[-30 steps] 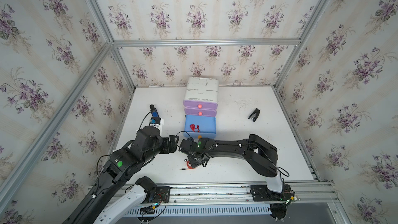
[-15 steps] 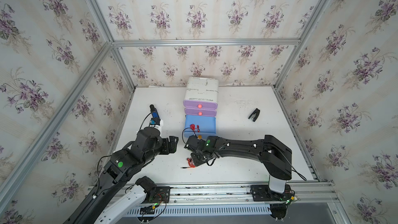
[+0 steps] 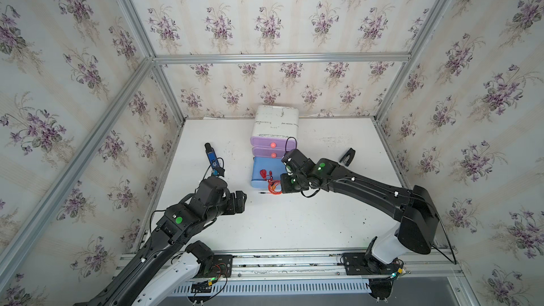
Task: Place the wired earphones into the drawer by color
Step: Pick up the wired earphones from the center of the board, then place the wired earphones in the drawer.
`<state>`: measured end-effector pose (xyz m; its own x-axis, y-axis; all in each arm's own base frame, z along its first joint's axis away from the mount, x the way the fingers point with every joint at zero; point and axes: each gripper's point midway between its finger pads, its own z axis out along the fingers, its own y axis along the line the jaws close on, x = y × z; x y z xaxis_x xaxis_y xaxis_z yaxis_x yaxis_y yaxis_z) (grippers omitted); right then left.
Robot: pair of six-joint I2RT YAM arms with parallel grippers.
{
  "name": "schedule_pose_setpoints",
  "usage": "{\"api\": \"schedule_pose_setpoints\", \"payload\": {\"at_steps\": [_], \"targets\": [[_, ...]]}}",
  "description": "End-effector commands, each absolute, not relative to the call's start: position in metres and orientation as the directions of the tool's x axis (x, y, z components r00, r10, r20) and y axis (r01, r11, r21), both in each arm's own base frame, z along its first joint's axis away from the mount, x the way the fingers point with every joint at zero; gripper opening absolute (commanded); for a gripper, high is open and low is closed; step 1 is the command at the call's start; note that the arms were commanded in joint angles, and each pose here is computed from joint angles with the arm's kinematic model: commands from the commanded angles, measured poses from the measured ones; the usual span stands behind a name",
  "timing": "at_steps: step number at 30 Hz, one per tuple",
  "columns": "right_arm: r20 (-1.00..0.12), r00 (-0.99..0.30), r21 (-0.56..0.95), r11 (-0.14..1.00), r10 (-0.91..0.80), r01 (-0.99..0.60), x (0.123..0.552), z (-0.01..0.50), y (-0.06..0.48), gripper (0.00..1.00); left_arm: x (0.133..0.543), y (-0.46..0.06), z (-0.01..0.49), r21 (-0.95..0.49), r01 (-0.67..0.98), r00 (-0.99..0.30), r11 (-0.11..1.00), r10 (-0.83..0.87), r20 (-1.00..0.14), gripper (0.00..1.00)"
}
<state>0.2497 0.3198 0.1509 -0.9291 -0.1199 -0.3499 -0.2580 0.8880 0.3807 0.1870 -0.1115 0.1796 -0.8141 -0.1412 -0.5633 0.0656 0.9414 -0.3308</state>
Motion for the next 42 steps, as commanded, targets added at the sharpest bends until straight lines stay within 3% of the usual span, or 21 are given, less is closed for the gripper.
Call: {"api": "schedule_pose_setpoints", "payload": {"at_steps": [1, 9, 32, 37, 42], "targets": [[-0.375, -0.92, 0.424, 0.862, -0.111, -0.277, 0.271, 0.162, 0.322, 0.0, 0.189, -0.119, 0.176, -0.362, 0.073, -0.82, 0.929, -0.15, -0.552, 0.92], [-0.353, -0.932, 0.462, 0.851, -0.08, -0.249, 0.306, 0.15, 0.321, 0.0, 0.189, -0.122, 0.166, -0.36, 0.07, -0.834, 0.93, -0.144, -0.533, 0.92], [-0.301, -0.953, 0.402, 0.901, -0.039, -0.164, 0.332, 0.085, 0.302, 0.0, 0.191, -0.126, 0.155, -0.366, 0.074, -0.843, 0.928, -0.138, -0.52, 0.92], [-0.316, -0.948, 0.402, 0.901, -0.033, -0.165, 0.335, 0.087, 0.302, 0.21, 0.191, -0.126, 0.155, -0.367, 0.071, -0.842, 0.927, -0.141, -0.521, 0.92], [-0.328, -0.944, 0.408, 0.898, -0.025, -0.165, 0.337, 0.092, 0.303, 0.31, 0.191, -0.127, 0.152, -0.371, 0.069, -0.845, 0.926, -0.143, -0.515, 0.92]]}}
